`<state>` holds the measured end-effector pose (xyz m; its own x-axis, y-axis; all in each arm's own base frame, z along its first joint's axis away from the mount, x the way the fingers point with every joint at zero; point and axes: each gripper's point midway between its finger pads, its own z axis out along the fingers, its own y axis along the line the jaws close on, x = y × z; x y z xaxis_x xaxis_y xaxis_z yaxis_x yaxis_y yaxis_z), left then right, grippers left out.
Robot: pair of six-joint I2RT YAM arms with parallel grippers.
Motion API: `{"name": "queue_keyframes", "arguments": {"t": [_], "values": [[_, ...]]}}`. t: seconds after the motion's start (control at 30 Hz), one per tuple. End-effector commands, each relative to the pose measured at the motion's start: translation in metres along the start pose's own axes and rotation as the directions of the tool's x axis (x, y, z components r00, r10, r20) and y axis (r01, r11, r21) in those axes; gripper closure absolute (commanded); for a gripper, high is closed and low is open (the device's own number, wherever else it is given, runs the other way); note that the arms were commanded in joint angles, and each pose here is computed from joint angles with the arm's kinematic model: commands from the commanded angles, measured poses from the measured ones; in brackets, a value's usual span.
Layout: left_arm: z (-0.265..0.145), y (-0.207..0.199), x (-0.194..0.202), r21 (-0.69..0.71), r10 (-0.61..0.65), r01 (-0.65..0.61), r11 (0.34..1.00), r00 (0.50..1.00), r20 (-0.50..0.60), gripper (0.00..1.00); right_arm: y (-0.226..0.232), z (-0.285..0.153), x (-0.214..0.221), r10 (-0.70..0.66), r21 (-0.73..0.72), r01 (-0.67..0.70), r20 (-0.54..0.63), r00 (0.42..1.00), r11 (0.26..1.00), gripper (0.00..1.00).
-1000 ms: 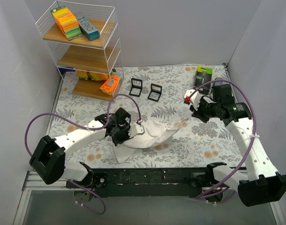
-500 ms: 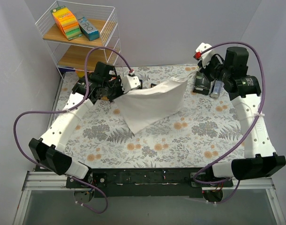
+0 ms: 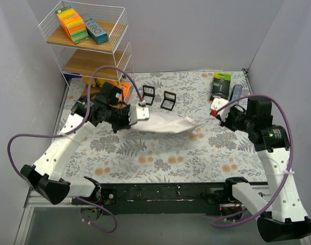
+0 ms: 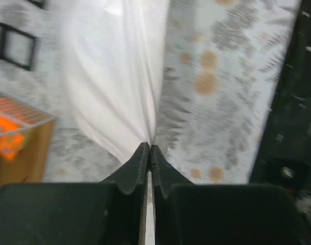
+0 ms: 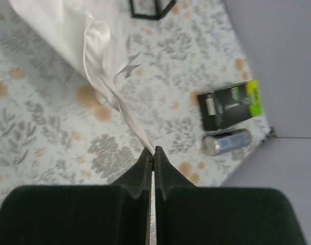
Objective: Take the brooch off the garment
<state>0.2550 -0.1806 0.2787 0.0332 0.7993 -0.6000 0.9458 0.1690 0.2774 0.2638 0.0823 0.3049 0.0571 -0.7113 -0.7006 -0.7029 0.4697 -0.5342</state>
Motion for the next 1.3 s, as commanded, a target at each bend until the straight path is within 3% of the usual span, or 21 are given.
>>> {"name": "queue_keyframes", "arguments": {"t": [0.0,0.03,0.07,0.17,0.27,0.43,0.5,0.63,0.77,0.83,0.9,1.1,1.27], "values": [[0.004,-0.115,0.038,0.317,-0.050,0.061,0.947,0.998,-0.041,1.00,0.086,-0.007,0.048,-0.053,-0.269,0.032,-0.070,0.996,0.963,0.96],[0.008,-0.130,0.042,0.364,-0.067,0.078,0.928,0.997,-0.042,0.97,0.097,-0.012,0.054,-0.111,-0.316,0.086,-0.062,0.992,0.945,0.89],[0.007,-0.142,0.043,0.392,-0.080,0.088,0.916,0.996,-0.036,0.92,0.118,-0.024,0.060,-0.114,-0.381,0.080,-0.067,0.991,0.921,0.66],[0.009,-0.167,0.038,0.481,-0.123,0.116,0.869,0.992,-0.017,0.70,0.130,-0.041,0.063,-0.179,-0.416,0.137,-0.063,0.982,0.899,0.38],[0.021,-0.157,0.027,0.458,-0.155,0.128,0.880,0.988,0.022,0.55,0.110,-0.041,0.052,-0.153,-0.325,0.123,-0.068,0.986,0.938,0.28],[0.074,-0.120,-0.004,0.383,-0.283,0.224,0.896,0.953,0.105,0.47,0.100,0.007,0.037,0.017,-0.372,-0.016,-0.001,1.000,0.928,0.30],[0.097,-0.112,0.000,0.346,-0.374,0.327,0.879,0.924,0.078,0.46,0.101,0.032,0.039,0.096,-0.386,-0.081,0.019,0.995,0.919,0.34],[0.143,-0.090,0.006,0.288,-0.465,0.427,0.857,0.881,0.080,0.48,0.098,0.095,0.029,0.078,-0.405,-0.020,0.127,0.989,0.914,0.43],[0.165,-0.084,0.011,0.324,-0.562,0.513,0.795,0.824,0.074,0.50,0.129,0.126,0.020,0.040,-0.507,0.032,0.131,0.991,0.862,0.53],[0.168,-0.071,0.010,0.314,-0.637,0.586,0.747,0.766,0.087,0.50,0.156,0.135,0.015,0.019,-0.554,0.056,0.130,0.991,0.831,0.56],[0.172,-0.067,0.017,0.324,-0.692,0.639,0.698,0.718,0.076,0.50,0.165,0.147,0.014,-0.019,-0.518,0.090,0.141,0.990,0.851,0.58],[0.185,-0.075,0.040,0.351,-0.840,0.787,0.507,0.543,-0.005,0.51,0.230,0.145,0.034,-0.108,-0.572,0.179,0.156,0.982,0.800,0.54],[0.184,-0.078,0.057,0.331,-0.865,0.817,0.473,0.502,-0.005,0.50,0.259,0.142,0.052,-0.169,-0.586,0.235,0.166,0.971,0.775,0.50]]}}
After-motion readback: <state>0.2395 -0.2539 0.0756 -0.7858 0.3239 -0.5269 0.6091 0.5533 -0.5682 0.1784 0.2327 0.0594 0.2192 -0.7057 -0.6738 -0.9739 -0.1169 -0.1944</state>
